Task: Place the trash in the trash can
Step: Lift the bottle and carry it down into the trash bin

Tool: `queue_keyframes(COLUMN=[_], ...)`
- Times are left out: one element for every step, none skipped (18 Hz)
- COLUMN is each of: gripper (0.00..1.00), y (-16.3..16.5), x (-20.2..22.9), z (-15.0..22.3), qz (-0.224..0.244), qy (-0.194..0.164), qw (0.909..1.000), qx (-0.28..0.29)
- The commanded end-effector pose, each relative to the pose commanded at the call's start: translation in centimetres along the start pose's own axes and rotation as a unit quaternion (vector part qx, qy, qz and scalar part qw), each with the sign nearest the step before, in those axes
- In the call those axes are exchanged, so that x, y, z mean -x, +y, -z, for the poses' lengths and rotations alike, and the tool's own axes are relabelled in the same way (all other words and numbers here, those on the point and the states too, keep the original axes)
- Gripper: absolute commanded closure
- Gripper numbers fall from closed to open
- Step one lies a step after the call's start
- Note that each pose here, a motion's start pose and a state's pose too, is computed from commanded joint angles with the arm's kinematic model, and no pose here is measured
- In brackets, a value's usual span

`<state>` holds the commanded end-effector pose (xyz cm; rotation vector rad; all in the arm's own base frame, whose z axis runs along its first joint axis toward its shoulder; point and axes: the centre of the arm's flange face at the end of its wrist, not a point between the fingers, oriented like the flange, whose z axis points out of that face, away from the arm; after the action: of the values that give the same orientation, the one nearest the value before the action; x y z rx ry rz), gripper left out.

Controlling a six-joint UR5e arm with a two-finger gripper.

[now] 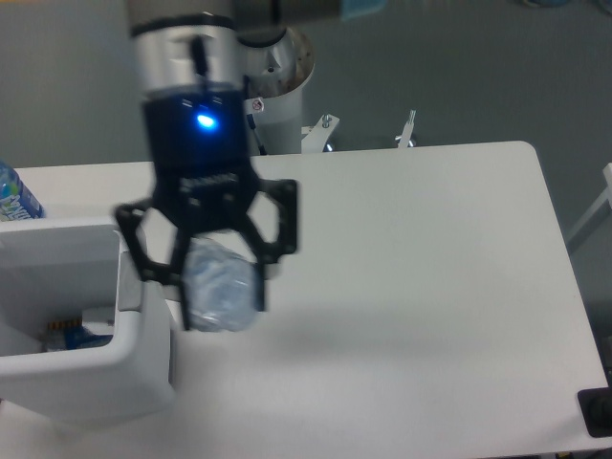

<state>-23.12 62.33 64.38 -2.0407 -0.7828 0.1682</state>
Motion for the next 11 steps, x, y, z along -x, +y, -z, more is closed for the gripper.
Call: queue_keyframes(gripper=[0.59,0.59,0.59,0.59,0.59,0.59,0.59,0.58,0.58,0.58,0.58], y=[0.3,0.7,1.0,1.4,1.8,2.2,2.7,3.1,3.5,4.0,4.4], x=[-1.0,-2.0,-2.9,-3.7,-4.4,-5.0,-5.7,-6.1,-6.4,-7.1,-7.5], z=[0.1,0.3,0.4,0.5,0.4,0.3,0.0,-0.3,-0.8,-1.2,-1.5], qz=[-0.004,-0.009,-0.013,-0.017,-0.021,-0.022,-0.027,-0.028,-0.030,-0.034,-0.036], qy=[0.006,0.013,0.018,0.023,0.027,0.031,0.035,0.038,0.039,0.042,0.045], qw=[1.0000,0.9999,0.9997,0.9996,0.9994,0.9992,0.9989,0.9987,0.9984,0.9980,0.9977], qx=[0.001,0.003,0.005,0.007,0.010,0.013,0.018,0.022,0.027,0.032,0.035])
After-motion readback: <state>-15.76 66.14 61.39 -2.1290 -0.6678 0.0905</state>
